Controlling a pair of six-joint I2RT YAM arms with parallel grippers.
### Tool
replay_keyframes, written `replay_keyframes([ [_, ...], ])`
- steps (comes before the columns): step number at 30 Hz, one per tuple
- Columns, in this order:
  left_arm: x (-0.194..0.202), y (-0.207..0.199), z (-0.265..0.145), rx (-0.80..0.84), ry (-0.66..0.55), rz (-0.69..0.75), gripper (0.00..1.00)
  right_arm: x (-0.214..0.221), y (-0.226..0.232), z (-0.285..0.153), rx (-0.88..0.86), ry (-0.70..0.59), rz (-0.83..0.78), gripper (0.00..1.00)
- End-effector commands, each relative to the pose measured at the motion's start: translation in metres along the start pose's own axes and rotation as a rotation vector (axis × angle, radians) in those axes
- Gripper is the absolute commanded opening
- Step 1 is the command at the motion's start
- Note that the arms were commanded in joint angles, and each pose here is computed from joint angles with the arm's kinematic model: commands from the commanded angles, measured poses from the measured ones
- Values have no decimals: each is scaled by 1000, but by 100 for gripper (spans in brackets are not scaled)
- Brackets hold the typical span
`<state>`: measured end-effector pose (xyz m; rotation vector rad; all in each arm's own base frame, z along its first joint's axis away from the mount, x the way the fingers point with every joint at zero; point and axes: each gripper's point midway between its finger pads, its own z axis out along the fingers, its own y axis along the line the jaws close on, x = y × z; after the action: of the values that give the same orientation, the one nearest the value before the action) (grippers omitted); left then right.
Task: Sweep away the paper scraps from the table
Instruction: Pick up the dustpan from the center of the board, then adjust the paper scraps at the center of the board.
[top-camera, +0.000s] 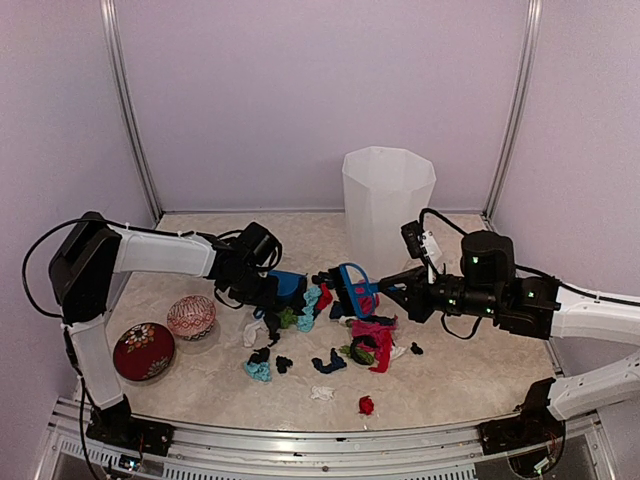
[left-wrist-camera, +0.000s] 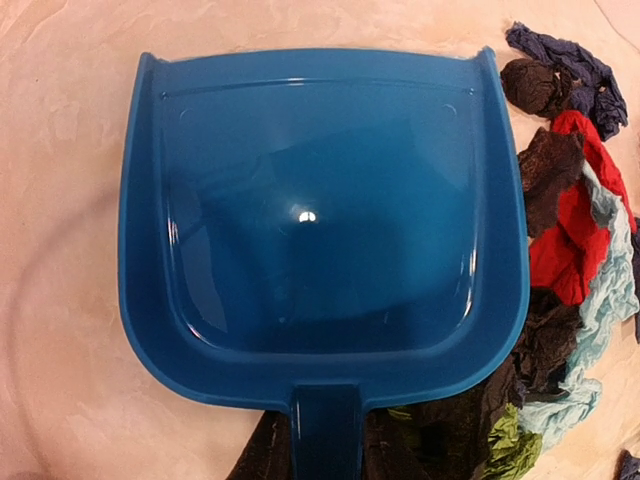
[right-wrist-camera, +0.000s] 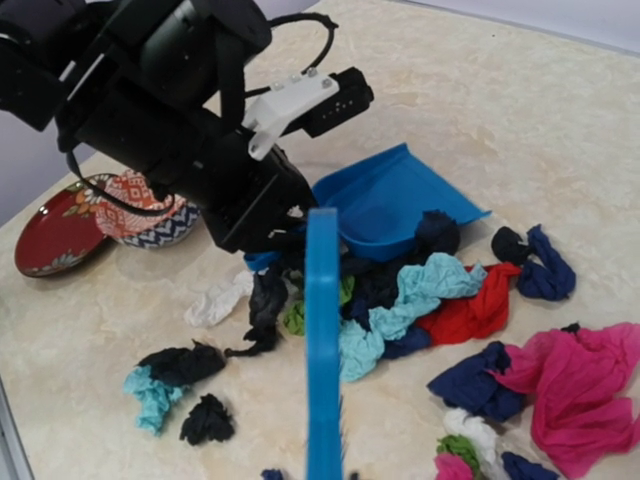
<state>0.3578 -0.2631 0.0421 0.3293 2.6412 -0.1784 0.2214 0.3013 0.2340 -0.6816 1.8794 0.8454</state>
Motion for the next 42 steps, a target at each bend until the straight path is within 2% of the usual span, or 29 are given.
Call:
replay_keyframes([
  [1,-14,-3,-6,19,-30,0,21,-13,-2,-2,13,-27,-4,0],
  [6,-18,0,-9,4,-44,6,14,-14,-3,-4,19,-35,-3,0],
  [10,-33,3,-27,-8,-105,-11,9,-12,-4,-4,22,-28,-2,0],
  [14,-44,7,-47,-16,-167,-35,8,-10,-3,-2,19,-28,2,0],
  [20,-46,14,-62,-43,-198,-47,9,-11,-3,-1,13,-30,1,0],
  [27,-43,3,-69,-19,-212,-44,8,-10,-1,3,3,-24,-1,0],
  [33,-52,-1,-96,-46,-290,-64,6,-5,-5,7,14,-24,-27,0],
  [42,-58,-25,-151,109,-441,-120,1,-25,32,33,-189,-51,-58,0],
])
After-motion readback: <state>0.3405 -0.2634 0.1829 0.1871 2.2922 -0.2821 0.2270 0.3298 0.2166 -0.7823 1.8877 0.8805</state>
